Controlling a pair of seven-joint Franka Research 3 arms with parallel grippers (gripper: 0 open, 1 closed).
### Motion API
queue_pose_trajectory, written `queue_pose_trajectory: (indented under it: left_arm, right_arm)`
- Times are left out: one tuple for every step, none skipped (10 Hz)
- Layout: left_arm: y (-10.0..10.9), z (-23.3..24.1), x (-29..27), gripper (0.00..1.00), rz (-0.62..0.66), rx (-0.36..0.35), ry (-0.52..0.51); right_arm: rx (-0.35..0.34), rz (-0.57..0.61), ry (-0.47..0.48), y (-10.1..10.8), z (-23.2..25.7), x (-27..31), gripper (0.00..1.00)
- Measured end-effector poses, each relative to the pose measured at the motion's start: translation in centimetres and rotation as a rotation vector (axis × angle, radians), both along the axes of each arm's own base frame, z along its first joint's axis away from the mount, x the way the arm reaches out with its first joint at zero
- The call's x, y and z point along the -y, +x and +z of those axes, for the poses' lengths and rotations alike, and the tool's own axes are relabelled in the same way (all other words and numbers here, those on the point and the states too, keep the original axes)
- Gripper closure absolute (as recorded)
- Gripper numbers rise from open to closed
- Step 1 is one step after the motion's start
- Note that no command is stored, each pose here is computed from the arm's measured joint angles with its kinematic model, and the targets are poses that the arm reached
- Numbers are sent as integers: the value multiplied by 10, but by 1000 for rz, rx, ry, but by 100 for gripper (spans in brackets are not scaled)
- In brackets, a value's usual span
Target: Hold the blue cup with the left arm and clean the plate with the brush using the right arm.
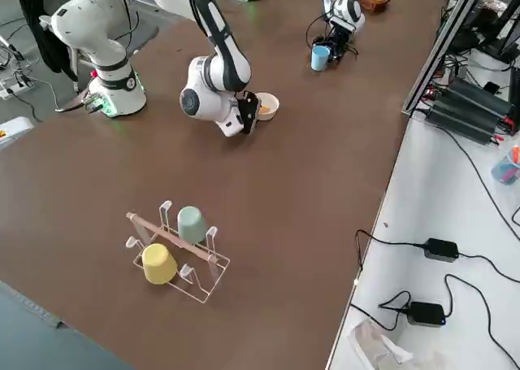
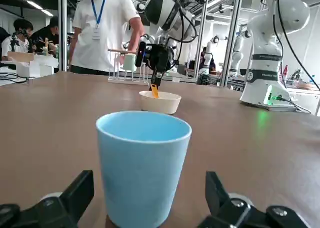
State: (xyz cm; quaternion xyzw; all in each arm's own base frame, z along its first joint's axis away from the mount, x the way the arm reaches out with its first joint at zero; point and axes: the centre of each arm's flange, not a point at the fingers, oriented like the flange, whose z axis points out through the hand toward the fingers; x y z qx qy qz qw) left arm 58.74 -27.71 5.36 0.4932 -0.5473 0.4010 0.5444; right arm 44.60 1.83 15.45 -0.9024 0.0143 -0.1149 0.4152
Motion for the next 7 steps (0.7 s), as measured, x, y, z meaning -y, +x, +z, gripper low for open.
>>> queue_pose_trajectory:
  left_arm:
    - [1, -1, 0, 1, 3, 2, 2]
    - [2, -2, -1, 1, 5, 3, 2]
    - [2, -3, 0, 1, 5, 3, 1]
    - [2, -2, 1, 1, 5, 4, 1]
    - [3, -3, 2, 1, 10, 7, 6]
    - [5, -3, 2, 1, 18, 10, 11]
    - [5, -4, 4, 1, 23, 10, 8]
  right_arm:
    - [0, 0, 0, 0, 0, 0, 44]
    - [1, 0, 0, 0, 0, 0, 46]
    - [9, 7, -2, 0, 0, 0, 47]
    - [22, 18, -6, 0, 0, 0, 51]
    - [32, 26, -9, 0, 0, 0, 51]
    - [38, 32, -11, 0, 0, 0, 52]
    - [40, 37, -11, 0, 0, -2, 52]
